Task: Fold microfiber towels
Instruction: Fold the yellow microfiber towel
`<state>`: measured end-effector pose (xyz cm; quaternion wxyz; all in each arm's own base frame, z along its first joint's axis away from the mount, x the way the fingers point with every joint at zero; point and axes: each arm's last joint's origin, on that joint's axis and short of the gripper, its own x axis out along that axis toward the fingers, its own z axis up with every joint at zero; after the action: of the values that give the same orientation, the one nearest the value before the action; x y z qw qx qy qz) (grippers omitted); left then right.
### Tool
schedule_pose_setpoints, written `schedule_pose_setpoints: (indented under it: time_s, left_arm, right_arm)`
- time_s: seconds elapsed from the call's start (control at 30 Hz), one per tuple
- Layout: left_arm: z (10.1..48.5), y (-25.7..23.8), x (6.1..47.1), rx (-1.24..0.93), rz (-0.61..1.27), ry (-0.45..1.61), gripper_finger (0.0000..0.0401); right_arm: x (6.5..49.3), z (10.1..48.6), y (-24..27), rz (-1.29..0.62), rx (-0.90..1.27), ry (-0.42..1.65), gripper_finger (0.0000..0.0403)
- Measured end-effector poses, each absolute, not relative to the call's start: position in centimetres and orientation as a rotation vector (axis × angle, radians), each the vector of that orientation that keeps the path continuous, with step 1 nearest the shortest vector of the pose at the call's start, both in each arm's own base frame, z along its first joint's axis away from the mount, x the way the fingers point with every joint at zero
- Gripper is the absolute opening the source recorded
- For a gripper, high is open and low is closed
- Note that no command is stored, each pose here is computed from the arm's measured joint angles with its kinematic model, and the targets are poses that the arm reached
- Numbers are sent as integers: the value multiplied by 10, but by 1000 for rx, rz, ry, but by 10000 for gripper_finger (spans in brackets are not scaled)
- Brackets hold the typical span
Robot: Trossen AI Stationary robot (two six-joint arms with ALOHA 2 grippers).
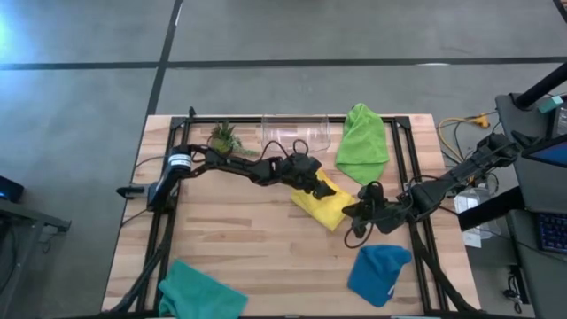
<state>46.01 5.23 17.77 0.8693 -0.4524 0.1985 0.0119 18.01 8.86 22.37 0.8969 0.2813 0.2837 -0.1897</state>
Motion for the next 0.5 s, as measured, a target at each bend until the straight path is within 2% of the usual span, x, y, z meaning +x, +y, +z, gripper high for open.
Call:
schedule_pose_setpoints:
  time_s: [0.23,0.5]
  left_arm:
    - [157,53,448,-918,-16,667,230]
    - [151,46,435,-695,94,805,165]
  right_arm:
    - [178,226,87,-379,563,583,34]
    - [177,226,87,-383,556,592,34]
